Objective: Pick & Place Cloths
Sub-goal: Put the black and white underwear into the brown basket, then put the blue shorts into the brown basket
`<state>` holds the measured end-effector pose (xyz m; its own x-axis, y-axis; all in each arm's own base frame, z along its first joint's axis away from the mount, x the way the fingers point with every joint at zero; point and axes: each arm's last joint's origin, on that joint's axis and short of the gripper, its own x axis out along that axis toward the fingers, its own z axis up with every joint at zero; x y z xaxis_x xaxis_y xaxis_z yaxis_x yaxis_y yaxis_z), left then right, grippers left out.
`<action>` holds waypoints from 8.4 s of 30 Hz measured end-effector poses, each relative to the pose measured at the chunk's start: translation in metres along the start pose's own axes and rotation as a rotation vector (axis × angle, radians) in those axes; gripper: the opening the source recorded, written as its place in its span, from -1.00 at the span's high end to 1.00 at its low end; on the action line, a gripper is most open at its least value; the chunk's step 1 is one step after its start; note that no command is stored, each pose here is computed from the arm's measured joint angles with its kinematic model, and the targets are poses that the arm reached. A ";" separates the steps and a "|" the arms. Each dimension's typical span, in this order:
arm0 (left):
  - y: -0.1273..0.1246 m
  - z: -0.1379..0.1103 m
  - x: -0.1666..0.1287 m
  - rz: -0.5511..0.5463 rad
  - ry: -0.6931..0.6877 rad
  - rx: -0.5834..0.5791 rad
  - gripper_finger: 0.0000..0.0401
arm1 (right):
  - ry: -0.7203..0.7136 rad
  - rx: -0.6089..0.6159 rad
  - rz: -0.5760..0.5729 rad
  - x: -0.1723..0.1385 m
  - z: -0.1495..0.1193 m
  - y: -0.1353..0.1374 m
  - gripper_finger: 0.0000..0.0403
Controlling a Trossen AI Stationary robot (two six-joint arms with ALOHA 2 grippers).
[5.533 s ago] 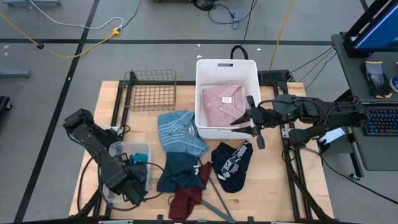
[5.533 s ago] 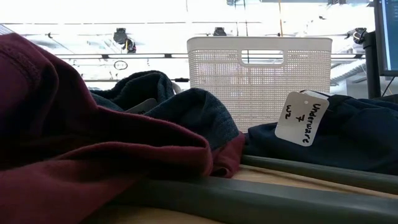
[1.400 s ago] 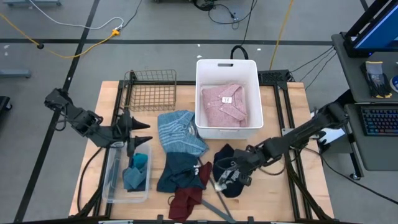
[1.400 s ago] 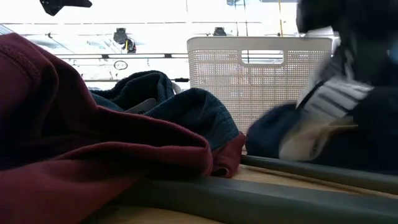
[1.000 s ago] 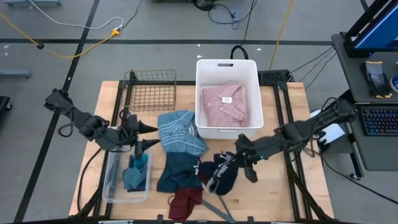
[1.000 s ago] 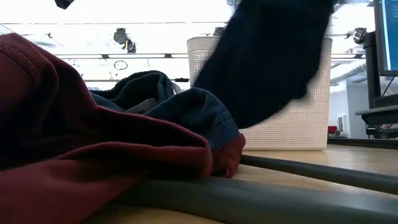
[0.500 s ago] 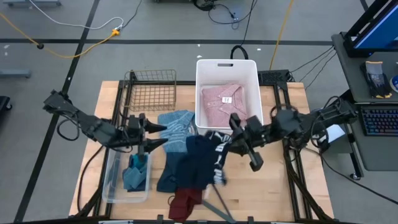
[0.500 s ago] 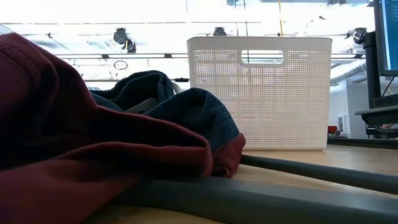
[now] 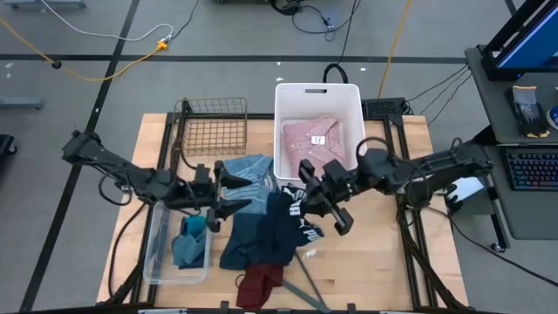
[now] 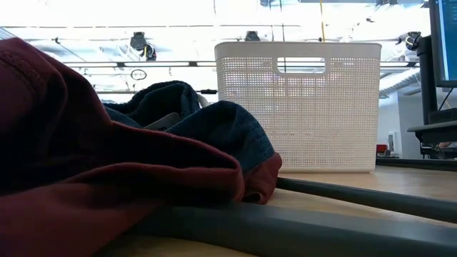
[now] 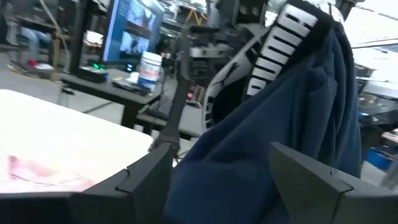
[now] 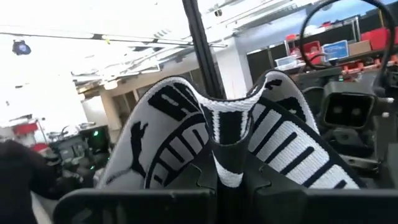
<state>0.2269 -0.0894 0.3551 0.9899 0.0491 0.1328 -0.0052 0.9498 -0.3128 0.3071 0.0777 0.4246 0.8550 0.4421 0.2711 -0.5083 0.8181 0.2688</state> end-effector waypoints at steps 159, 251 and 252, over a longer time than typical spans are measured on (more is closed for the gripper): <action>0.322 0.028 -0.039 0.770 1.088 0.252 1.00 | 0.337 -0.131 -0.268 -0.032 -0.008 -0.034 1.00; -0.004 -0.118 0.072 0.283 1.081 0.156 0.24 | 0.303 -0.181 -0.234 -0.198 -0.080 0.024 1.00; -0.005 -0.123 0.072 0.279 1.092 0.168 0.17 | 0.306 -0.185 -0.232 -0.198 -0.080 0.024 1.00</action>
<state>0.3161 -0.1287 0.2511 0.5451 0.0485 -0.8370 -0.1820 0.9814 -0.0617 0.1341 0.0391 0.3030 0.9499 0.3046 -0.0708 -0.2958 0.9486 0.1123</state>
